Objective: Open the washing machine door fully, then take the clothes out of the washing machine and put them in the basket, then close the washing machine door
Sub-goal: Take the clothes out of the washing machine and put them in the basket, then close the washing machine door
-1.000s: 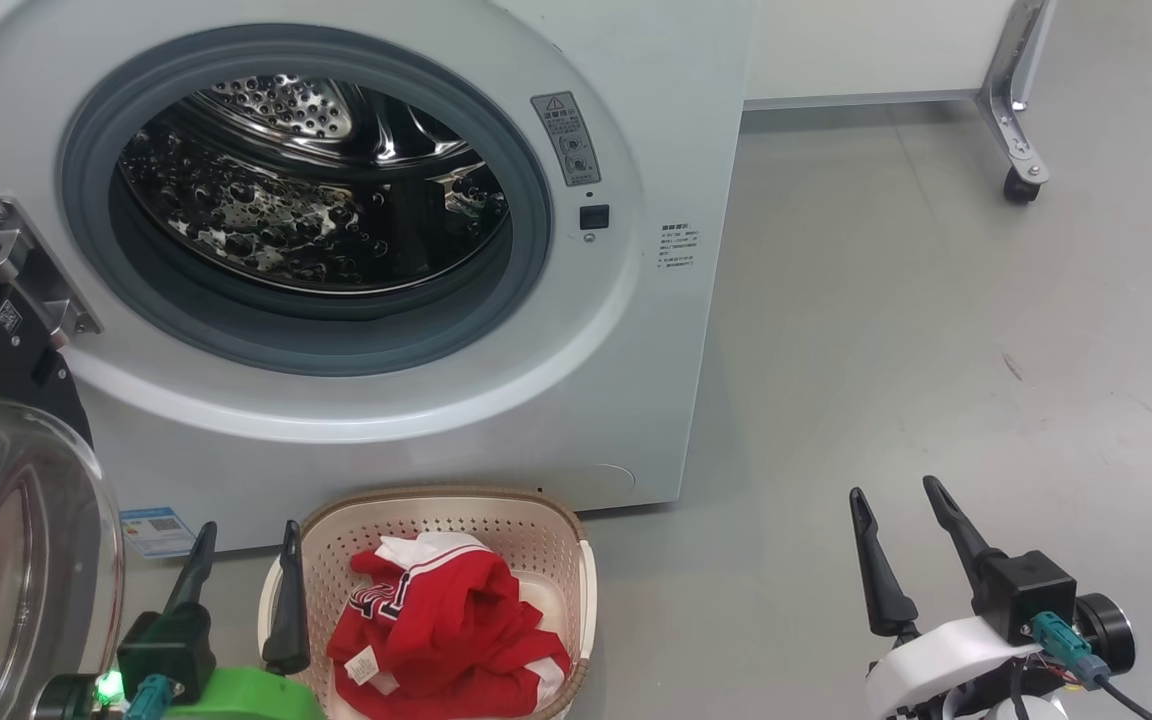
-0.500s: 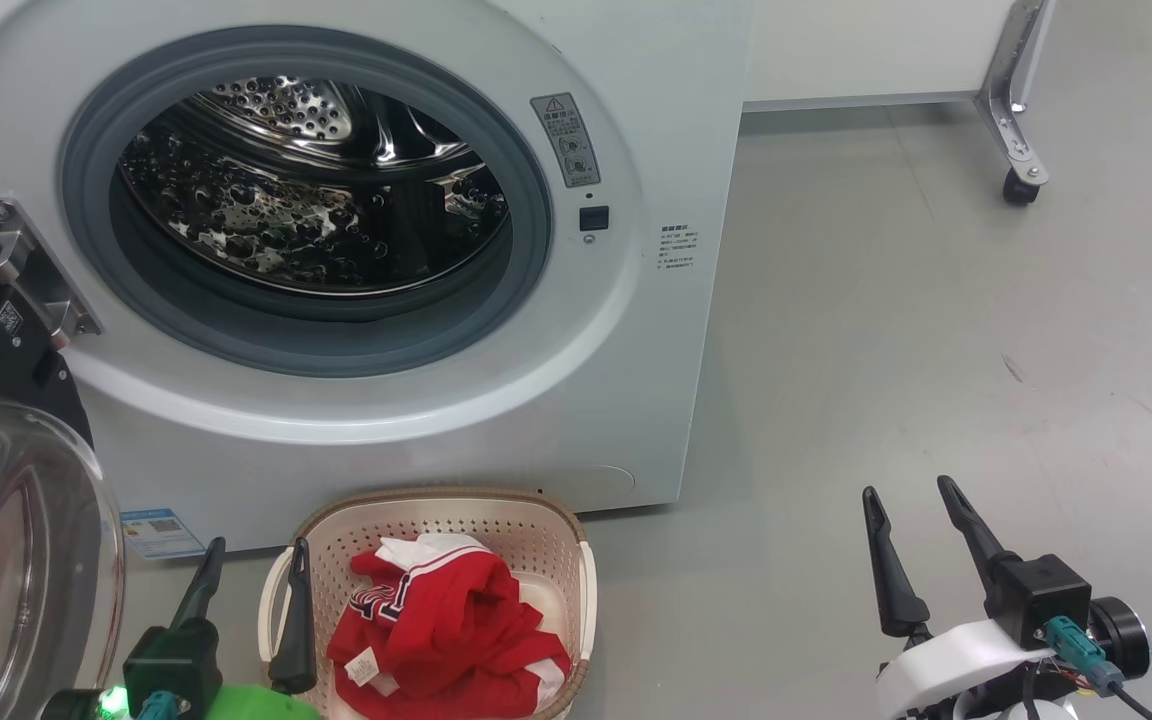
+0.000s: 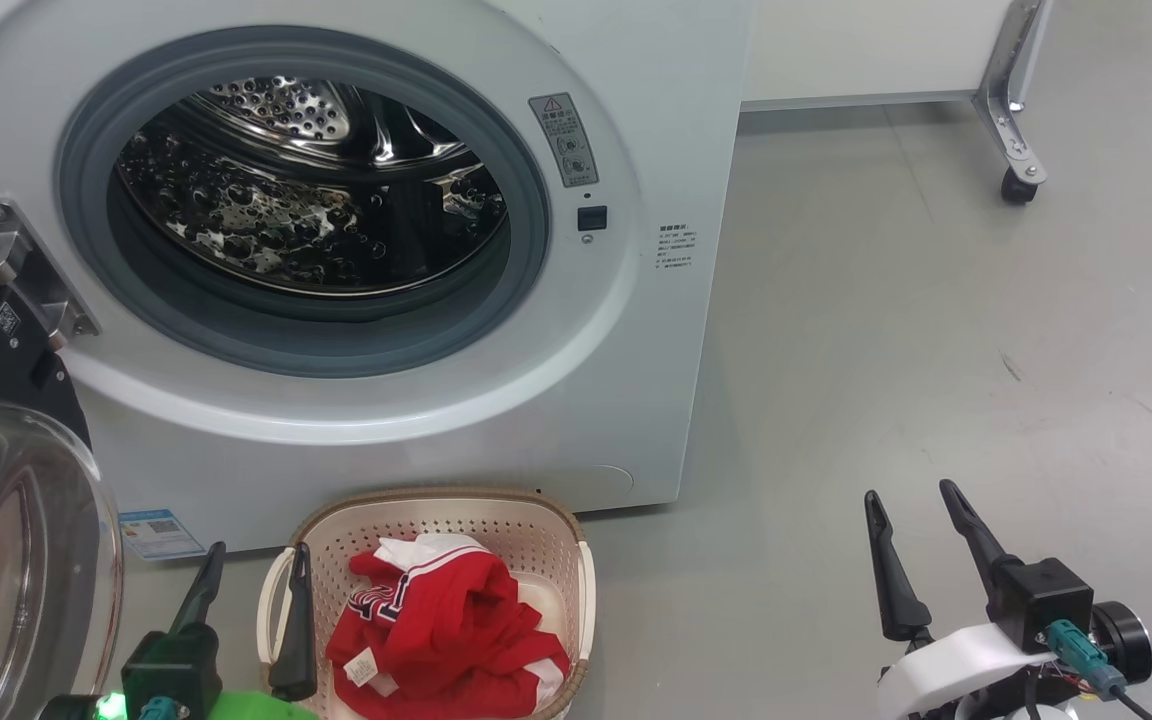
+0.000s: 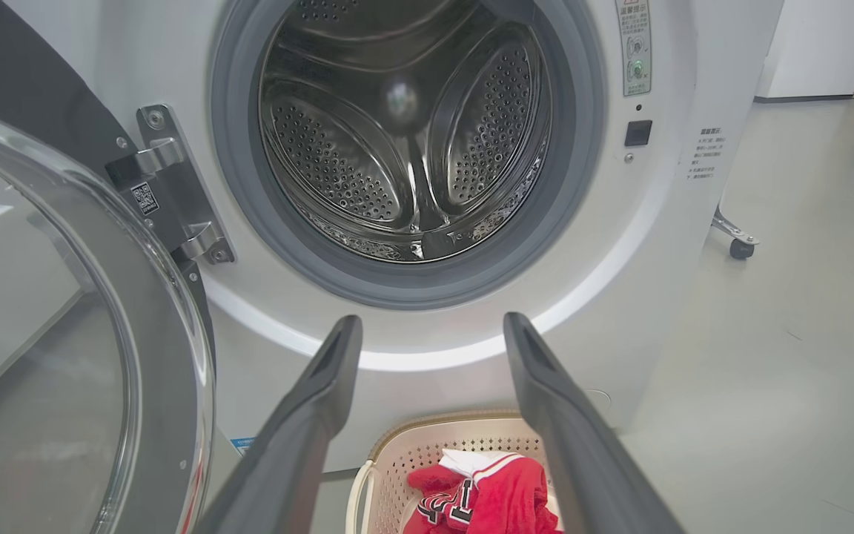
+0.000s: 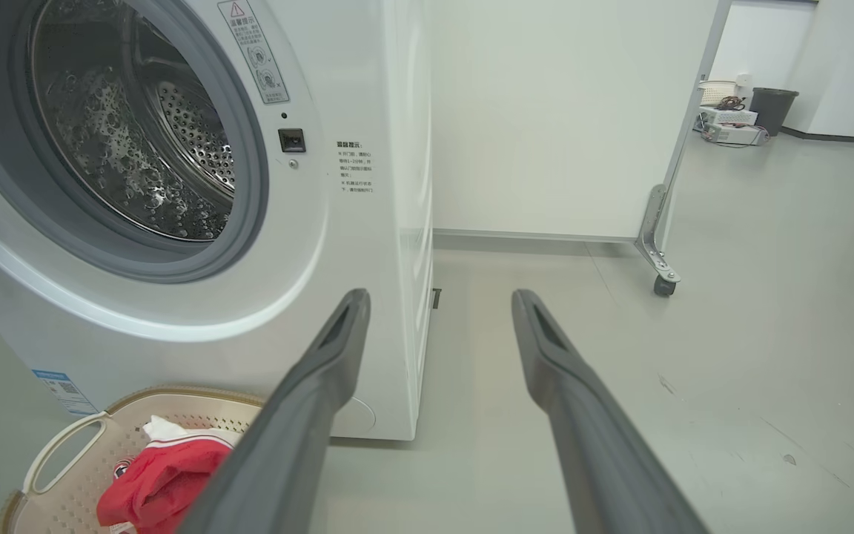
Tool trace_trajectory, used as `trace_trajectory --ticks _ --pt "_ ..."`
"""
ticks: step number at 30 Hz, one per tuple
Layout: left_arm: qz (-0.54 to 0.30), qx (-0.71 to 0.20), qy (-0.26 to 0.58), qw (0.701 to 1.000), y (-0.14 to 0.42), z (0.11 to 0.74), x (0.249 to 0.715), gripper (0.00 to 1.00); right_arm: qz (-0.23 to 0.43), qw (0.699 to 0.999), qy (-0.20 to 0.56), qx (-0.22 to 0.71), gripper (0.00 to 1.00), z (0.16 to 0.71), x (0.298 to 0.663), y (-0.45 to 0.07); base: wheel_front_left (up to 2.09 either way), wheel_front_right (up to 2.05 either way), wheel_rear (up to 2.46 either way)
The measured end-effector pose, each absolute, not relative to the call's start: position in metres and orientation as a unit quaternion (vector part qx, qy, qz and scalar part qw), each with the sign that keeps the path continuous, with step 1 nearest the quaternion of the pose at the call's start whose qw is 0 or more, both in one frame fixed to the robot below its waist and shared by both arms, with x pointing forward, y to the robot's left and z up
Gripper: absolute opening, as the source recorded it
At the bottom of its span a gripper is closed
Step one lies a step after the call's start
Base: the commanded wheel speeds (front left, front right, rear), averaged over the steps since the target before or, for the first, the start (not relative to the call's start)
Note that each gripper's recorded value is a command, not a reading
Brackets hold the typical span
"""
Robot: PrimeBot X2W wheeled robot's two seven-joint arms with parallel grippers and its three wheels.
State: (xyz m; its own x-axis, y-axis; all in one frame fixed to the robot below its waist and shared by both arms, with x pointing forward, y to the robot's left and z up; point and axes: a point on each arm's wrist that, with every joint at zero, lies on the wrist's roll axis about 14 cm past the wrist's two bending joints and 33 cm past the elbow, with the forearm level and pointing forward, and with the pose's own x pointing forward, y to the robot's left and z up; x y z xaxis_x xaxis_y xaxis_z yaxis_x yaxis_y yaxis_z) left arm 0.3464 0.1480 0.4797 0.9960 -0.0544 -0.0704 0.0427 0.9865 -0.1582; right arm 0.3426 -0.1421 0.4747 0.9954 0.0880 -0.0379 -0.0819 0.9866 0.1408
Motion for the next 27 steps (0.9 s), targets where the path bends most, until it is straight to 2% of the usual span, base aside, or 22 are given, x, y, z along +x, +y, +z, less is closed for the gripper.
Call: trace_trajectory --ticks 14,27 --pt "-0.03 -0.073 0.042 0.996 0.1466 0.4827 0.344 1.0 0.041 0.997 0.019 0.069 1.0 0.4778 0.3426 -0.144 -0.07 0.07 0.0" --pt "-0.031 -0.063 0.039 0.997 0.1464 0.4877 0.3432 1.0 0.039 0.997 0.02 0.068 1.0 0.4785 0.3424 -0.1441 -0.53 0.53 0.0"
